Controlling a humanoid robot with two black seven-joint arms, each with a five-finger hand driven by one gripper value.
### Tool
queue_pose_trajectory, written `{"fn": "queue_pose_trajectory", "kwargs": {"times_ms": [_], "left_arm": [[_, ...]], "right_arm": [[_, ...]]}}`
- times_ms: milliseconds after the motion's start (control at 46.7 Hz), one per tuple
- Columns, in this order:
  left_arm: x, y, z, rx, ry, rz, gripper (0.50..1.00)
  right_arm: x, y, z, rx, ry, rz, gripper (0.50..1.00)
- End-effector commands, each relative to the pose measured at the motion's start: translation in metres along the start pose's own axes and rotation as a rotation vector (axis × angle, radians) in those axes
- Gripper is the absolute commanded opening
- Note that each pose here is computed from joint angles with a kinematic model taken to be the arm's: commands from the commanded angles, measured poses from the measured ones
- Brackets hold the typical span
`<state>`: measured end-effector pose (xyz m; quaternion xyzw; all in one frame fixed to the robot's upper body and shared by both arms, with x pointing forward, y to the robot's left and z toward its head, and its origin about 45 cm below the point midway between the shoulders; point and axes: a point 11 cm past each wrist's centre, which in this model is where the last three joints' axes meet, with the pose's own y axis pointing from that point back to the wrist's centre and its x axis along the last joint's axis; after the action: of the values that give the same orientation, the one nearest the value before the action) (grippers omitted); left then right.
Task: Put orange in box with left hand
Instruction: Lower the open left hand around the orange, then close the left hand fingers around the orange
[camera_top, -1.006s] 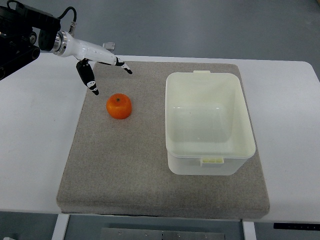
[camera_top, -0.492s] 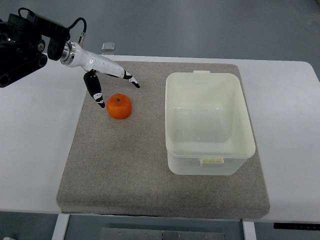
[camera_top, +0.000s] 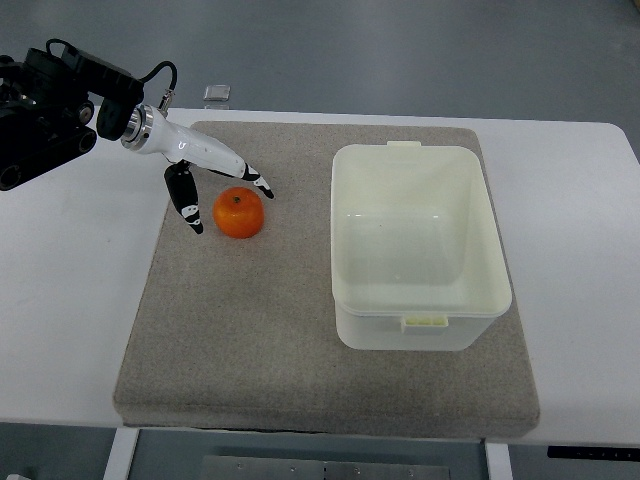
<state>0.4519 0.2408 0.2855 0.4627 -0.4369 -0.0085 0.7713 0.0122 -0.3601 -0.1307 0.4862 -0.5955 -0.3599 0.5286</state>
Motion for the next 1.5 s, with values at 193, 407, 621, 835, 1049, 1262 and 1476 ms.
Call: {"fn": "queue_pose_trajectory", "kwargs": {"times_ms": [193, 407, 621, 835, 1049, 1262, 1476], "left_arm": [[-0.009, -0.005, -0.004, 0.006, 0.013, -0.008, 0.992], [-0.011, -0.009, -0.006, 0.009, 0.008, 0.009, 0.992], [-0.01, -0.011, -0.005, 0.004, -0.003, 0.03, 0.992], [-0.011, -0.013, -0.004, 0.002, -0.009, 0.024, 0.992], [-0.019, -0.023, 0.001, -0.004, -0.032, -0.016, 0.99], [-0.018, -0.03, 0.0, 0.011, -0.071, -0.017, 0.981], [-0.012, -0.031, -0.004, 0.03, -0.1, 0.014, 0.979]], "right_arm": [[0.0, 0.0, 0.0, 0.0, 0.0, 0.0, 0.926], [0.0, 0.0, 0.0, -0.001, 0.0, 0.0, 0.926], [0.0, 0.0, 0.0, -0.001, 0.0, 0.0, 0.926], [0.0, 0.0, 0.0, 0.0, 0.0, 0.0, 0.926], [0.0, 0.0, 0.0, -0.001, 0.0, 0.0, 0.926], [0.0, 0.0, 0.0, -0.001, 0.0, 0.0, 0.926], [0.0, 0.0, 0.0, -0.001, 0.0, 0.0, 0.926]]}}
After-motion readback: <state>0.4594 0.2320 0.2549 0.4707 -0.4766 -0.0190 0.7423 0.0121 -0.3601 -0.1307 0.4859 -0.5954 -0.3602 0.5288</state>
